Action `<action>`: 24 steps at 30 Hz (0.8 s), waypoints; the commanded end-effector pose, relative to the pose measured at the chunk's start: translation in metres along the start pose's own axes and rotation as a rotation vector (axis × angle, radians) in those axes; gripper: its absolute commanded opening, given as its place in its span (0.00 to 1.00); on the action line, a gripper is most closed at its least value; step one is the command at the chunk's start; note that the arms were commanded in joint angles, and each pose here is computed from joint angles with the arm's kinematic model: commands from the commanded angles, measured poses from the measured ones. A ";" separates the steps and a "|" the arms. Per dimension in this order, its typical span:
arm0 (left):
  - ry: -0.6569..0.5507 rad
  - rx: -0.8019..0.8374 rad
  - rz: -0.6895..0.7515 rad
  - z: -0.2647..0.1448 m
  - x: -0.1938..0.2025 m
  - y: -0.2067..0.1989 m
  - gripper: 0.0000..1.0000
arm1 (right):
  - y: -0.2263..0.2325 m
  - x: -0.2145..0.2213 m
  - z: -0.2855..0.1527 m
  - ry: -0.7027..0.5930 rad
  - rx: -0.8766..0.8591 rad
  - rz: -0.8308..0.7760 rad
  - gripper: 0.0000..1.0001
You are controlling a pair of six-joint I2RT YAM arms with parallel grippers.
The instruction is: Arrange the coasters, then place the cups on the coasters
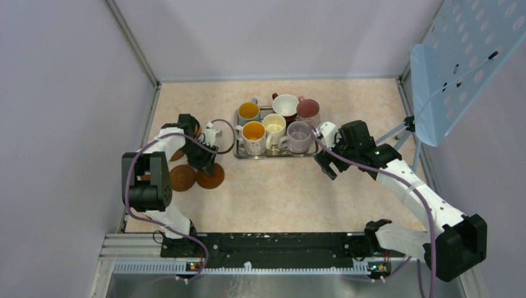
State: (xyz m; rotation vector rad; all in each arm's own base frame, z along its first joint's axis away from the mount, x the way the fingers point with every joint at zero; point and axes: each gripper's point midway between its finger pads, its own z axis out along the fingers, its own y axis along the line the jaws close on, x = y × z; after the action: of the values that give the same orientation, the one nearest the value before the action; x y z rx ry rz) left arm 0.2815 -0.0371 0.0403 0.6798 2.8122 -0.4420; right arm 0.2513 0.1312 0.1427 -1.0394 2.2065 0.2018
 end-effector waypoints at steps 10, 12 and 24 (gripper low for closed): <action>0.050 0.029 0.137 0.007 0.025 -0.038 0.49 | -0.003 -0.011 -0.008 -0.056 0.021 0.002 0.84; 0.064 0.029 0.146 0.008 0.029 -0.041 0.49 | -0.003 -0.011 -0.008 -0.054 0.020 0.002 0.84; 0.091 0.036 0.205 0.007 0.036 -0.057 0.52 | -0.002 -0.012 -0.007 -0.063 0.016 0.002 0.84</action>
State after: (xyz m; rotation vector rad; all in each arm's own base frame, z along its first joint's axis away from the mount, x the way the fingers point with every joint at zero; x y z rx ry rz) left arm 0.2237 -0.0712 0.0271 0.9863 2.8187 -0.4509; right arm 0.2511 0.1311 0.1458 -1.0352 2.1950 0.2014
